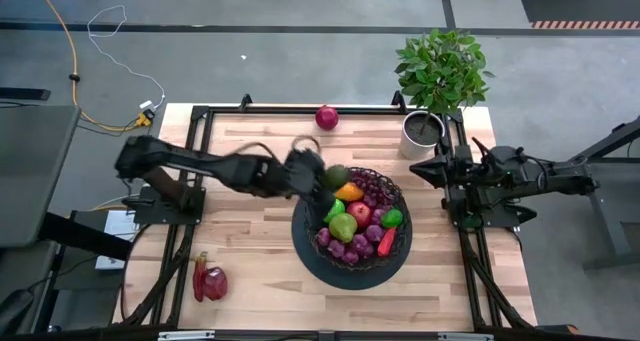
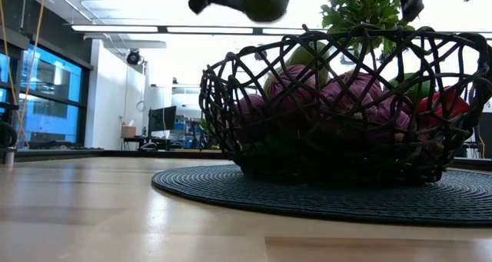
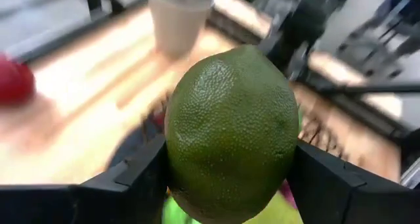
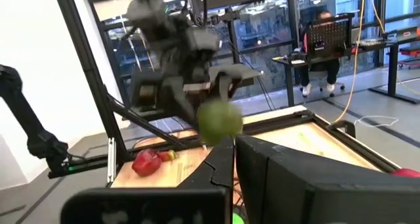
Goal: Build produce basket
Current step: Put the green lime into the basket, then put the red pomegranate into the basket
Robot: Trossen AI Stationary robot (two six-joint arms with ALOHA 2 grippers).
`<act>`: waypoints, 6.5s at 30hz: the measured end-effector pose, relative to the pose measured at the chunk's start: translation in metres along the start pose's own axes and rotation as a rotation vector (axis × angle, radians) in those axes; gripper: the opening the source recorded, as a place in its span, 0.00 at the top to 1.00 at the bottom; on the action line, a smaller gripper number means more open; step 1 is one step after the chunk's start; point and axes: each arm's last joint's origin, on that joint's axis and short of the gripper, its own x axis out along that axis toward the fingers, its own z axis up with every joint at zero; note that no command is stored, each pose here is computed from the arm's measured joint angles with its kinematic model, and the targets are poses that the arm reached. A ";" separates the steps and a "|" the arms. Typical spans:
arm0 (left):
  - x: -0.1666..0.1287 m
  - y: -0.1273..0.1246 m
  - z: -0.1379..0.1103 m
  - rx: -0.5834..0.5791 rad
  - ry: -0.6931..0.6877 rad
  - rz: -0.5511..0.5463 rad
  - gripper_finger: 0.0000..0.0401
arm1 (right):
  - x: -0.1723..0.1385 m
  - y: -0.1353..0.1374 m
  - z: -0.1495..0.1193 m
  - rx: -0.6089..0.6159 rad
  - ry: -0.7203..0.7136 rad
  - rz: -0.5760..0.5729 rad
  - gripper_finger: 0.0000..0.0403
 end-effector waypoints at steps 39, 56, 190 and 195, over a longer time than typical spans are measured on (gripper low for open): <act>0.086 0.006 -0.075 -0.008 0.284 0.321 0.34 | 0.000 -0.001 -0.005 -0.027 0.051 -0.009 1.00; 0.082 0.005 -0.071 0.028 0.300 0.283 0.21 | 0.000 -0.001 -0.005 -0.028 0.050 -0.009 1.00; -0.124 0.152 -0.097 0.224 -0.517 -0.374 1.00 | 0.198 0.006 0.039 -0.093 0.224 -0.240 0.91; -0.124 0.152 -0.097 0.223 -0.518 -0.374 1.00 | 0.202 -0.009 0.028 0.080 0.278 -0.323 0.66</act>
